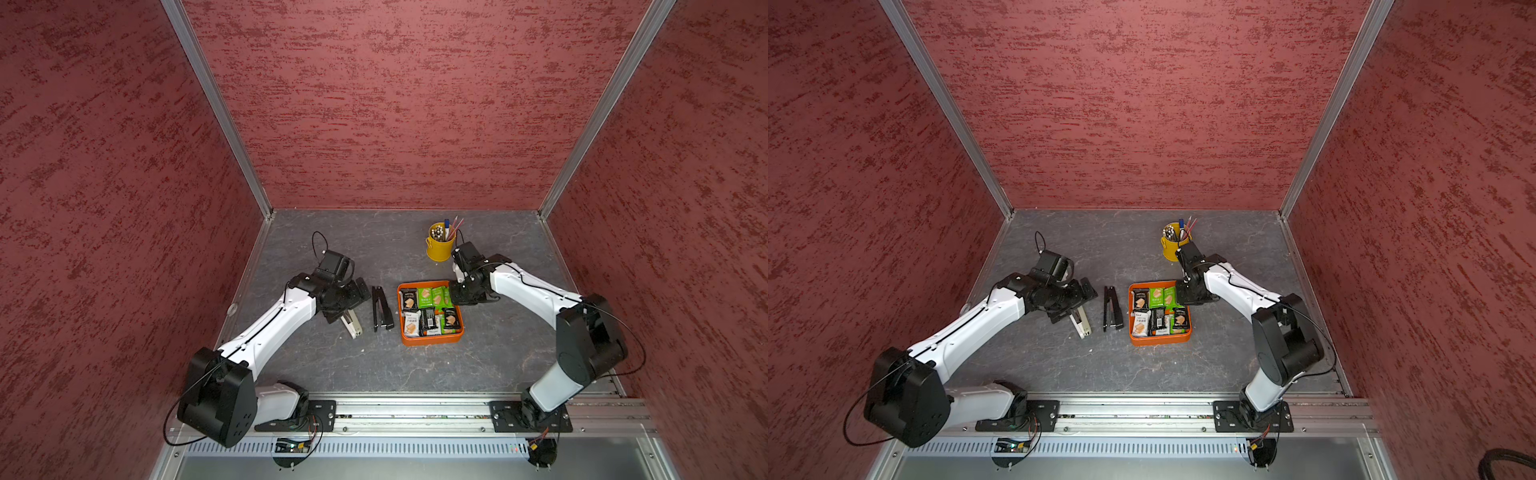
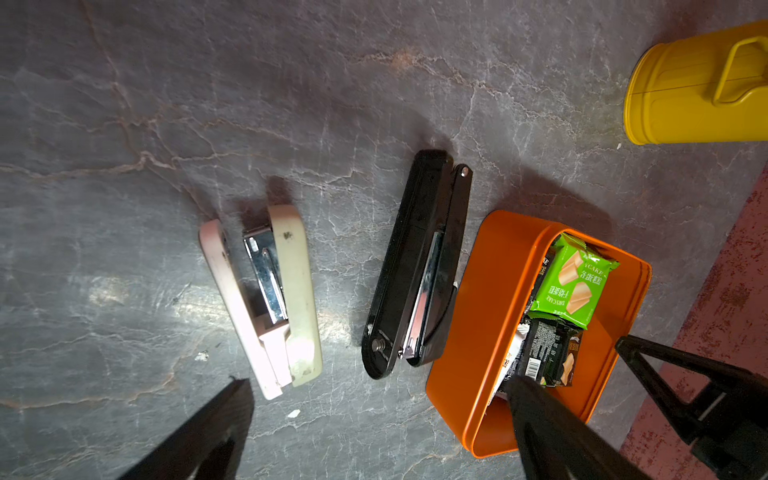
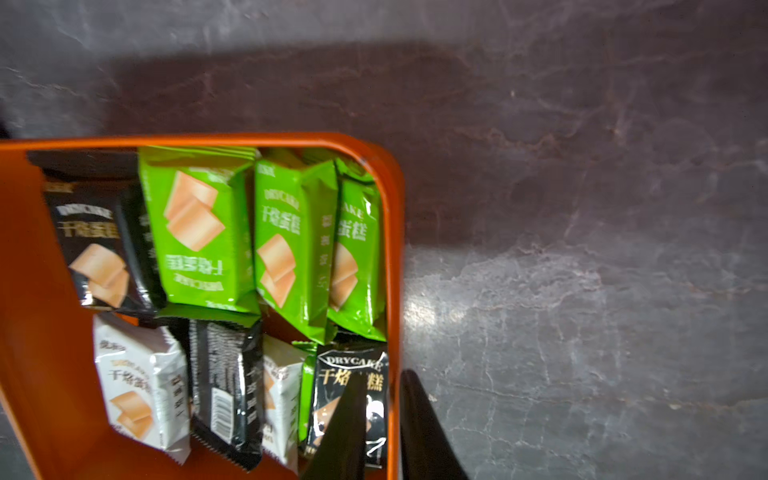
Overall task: Take the cookies out of the storage box
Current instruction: Move the storage box to the center of the board, then pick up the cookie from the storage box, then place the cookie at the center of the board, then pick up the cookie from the storage box.
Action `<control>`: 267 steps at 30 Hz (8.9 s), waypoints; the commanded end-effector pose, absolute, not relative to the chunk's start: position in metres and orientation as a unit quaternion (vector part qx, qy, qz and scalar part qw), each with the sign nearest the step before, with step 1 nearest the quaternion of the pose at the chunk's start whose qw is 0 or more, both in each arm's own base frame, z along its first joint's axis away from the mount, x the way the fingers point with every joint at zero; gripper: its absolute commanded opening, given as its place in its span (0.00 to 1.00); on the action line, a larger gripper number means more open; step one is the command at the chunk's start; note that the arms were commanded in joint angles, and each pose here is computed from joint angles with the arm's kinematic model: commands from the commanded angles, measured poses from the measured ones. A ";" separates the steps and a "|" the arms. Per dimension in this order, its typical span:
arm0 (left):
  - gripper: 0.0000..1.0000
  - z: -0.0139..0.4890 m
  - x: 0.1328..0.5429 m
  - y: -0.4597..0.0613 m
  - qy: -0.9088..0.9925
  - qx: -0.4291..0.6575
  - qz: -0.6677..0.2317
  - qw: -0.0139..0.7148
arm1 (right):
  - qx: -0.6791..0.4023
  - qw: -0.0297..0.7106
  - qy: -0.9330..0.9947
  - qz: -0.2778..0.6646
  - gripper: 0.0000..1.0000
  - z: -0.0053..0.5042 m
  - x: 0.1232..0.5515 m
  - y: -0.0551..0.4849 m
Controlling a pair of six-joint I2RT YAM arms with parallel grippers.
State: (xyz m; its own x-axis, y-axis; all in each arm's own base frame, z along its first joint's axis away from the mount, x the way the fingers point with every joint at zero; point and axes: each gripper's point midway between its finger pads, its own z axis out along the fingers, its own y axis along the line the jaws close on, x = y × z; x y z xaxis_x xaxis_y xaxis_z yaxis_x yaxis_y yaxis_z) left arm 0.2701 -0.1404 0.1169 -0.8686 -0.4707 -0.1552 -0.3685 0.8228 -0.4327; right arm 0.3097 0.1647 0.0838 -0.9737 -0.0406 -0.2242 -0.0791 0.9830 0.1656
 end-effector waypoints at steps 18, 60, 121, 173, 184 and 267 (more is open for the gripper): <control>1.00 0.123 0.322 -0.151 0.950 -0.171 -0.236 0.116 | -0.033 0.125 0.984 0.123 0.48 0.124 0.305 0.236; 1.00 0.101 0.334 -0.111 0.942 -0.179 -0.266 0.097 | -0.008 0.101 0.995 0.012 0.58 0.046 0.339 0.258; 1.00 0.109 0.327 -0.223 0.949 -0.164 -0.251 0.100 | -0.026 0.130 0.991 0.008 0.41 0.121 0.366 0.137; 1.00 0.104 0.316 -0.206 0.947 -0.190 -0.234 0.112 | 0.037 0.102 0.993 0.050 0.65 0.079 0.413 0.072; 1.00 0.104 0.344 -0.192 0.937 -0.186 -0.284 0.086 | 0.039 0.098 0.986 0.128 0.61 0.127 0.351 0.101; 1.00 0.103 0.341 -0.140 0.936 -0.168 -0.302 0.068 | 0.056 0.081 0.987 0.127 0.26 0.048 0.337 0.225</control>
